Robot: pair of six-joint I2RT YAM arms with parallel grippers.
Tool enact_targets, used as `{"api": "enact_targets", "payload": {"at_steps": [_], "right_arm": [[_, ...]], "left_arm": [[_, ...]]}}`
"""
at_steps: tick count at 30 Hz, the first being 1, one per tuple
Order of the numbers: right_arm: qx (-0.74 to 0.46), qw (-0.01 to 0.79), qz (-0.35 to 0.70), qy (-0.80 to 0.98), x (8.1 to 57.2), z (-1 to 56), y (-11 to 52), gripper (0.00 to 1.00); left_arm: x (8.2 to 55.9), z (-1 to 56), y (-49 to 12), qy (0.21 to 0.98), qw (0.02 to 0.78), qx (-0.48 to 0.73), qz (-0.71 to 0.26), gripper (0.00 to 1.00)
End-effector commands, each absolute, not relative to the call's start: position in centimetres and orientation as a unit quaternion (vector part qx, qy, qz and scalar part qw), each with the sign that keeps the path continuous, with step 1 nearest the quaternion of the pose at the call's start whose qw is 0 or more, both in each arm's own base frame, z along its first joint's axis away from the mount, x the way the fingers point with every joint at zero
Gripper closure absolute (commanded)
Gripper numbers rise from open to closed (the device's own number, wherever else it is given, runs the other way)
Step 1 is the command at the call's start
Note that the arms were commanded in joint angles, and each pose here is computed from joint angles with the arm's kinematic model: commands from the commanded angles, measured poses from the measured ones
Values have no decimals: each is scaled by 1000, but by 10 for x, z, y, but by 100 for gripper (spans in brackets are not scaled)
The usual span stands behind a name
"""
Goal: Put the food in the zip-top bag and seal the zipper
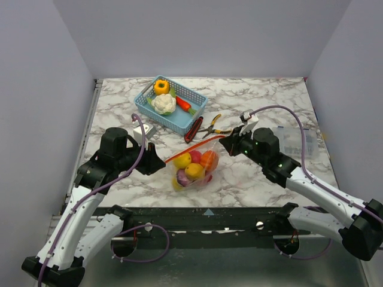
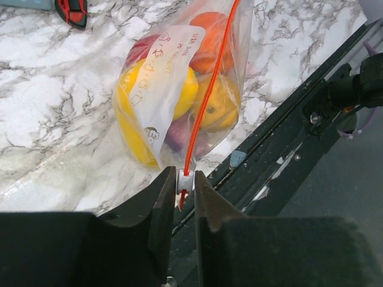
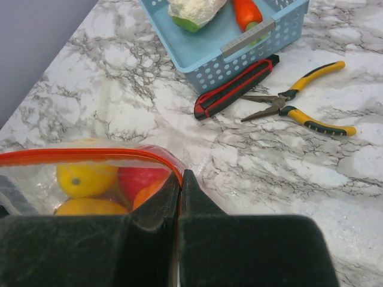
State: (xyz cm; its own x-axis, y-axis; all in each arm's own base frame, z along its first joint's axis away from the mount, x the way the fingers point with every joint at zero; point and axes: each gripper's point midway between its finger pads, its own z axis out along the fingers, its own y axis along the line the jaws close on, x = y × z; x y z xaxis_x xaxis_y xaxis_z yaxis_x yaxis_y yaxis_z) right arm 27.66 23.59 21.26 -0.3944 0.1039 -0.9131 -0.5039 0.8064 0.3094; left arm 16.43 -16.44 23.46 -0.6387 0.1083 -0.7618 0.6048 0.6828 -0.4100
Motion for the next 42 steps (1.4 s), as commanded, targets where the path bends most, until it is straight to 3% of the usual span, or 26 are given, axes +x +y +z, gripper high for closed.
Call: {"api": "enact_targets", "payload": {"at_steps": [1, 6, 9, 16, 25, 42], "right_arm": [[-178, 553, 312, 752, 269, 226, 244, 100], [-149, 549, 289, 770, 279, 218, 238, 100], [-124, 540, 258, 791, 289, 207, 231, 100], [-132, 552, 289, 771, 280, 210, 235, 100], [50, 512, 131, 847, 296, 155, 166, 100], [277, 336, 123, 892, 199, 76, 115, 99]], "left_arm": [[163, 231, -161, 846, 366, 200, -333, 71], [168, 247, -157, 839, 396, 185, -325, 34], [172, 256, -148, 840, 416, 170, -302, 26], [176, 267, -132, 841, 448, 140, -267, 24], [177, 267, -128, 845, 450, 119, -262, 22], [172, 278, -137, 833, 451, 123, -294, 22]]}}
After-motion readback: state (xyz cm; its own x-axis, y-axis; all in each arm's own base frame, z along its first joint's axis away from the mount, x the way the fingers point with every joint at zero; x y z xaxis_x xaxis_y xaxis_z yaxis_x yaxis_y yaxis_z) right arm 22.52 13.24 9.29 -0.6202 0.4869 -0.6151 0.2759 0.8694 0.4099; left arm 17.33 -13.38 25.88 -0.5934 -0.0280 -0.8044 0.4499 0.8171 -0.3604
